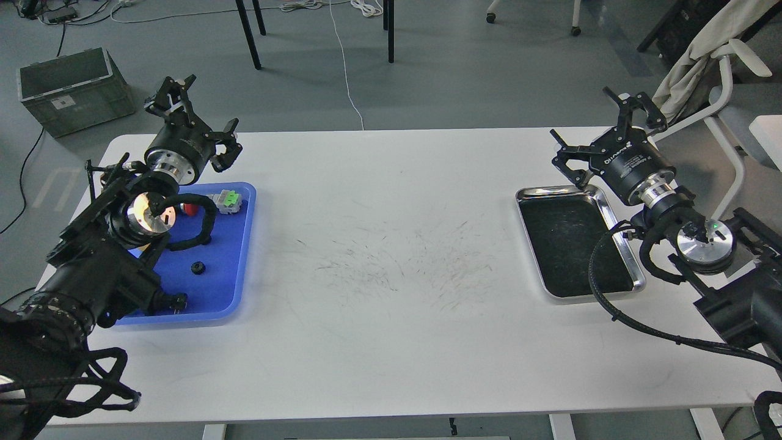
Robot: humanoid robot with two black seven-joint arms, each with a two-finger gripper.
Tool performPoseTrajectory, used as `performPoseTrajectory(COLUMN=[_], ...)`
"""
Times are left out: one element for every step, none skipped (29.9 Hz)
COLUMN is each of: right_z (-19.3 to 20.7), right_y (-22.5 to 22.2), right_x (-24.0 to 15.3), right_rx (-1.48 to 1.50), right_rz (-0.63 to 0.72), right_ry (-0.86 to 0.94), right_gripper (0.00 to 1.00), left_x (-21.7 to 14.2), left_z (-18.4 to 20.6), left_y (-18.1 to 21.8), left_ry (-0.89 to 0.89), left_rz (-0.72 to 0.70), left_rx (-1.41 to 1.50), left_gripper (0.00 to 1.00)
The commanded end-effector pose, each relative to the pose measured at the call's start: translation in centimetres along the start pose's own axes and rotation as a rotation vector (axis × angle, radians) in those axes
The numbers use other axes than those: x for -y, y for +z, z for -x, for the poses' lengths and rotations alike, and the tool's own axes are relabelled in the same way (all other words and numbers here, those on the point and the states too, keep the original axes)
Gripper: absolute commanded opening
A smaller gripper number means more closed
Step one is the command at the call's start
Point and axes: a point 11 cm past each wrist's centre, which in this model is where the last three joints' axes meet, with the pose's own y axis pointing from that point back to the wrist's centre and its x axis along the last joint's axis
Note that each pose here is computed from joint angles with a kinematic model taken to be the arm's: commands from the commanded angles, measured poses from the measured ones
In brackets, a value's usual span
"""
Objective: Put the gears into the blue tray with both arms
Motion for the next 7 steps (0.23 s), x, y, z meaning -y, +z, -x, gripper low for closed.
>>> performPoseTrajectory(right_z=[-0.77,-0.83,-0.83,-0.86,-0.85,-0.83,-0.89], right_y=[-0.76,-0.76,-0.76,-0.81,-0.75,-0.64,-0.60], right_x=[-0.70,-0.75,-0.75,-0.76,-0.73,-0.72,-0.73], right_rx=[0.024,0.025,0.025,0.024,0.025,0.023,0.022], right_rz=[-0.038,-0.039,-0.039,-0.040,-0.040,-0.036,-0.034], right_ry=[0.019,0.020,0.020,0.021,0.020,0.021,0.026], right_gripper=[1.00,1.00,1.00,1.00,1.00,1.00,1.00], left_x=[0.03,0.04,0.01,0.01,-0.01,0.01,0.05], left_z=[0.34,0.39,0.38,0.40,0.37,0.47,0.64], left_y=[0.17,0.18,0.06,0.06,0.01,-0.04,-0.01], left_ry=[-0.011,-0.013,-0.012,-0.014,-0.013,-0.015,-0.018], left_rz=[0.006,0.006,0.004,0.004,0.004,0.003,0.004], left_rx=[0.000,0.000,-0.001,-0.001,-0.002,-0.003,-0.003], left_gripper=[0.98,0.98,0.98,0.98,0.98,0.98,0.98])
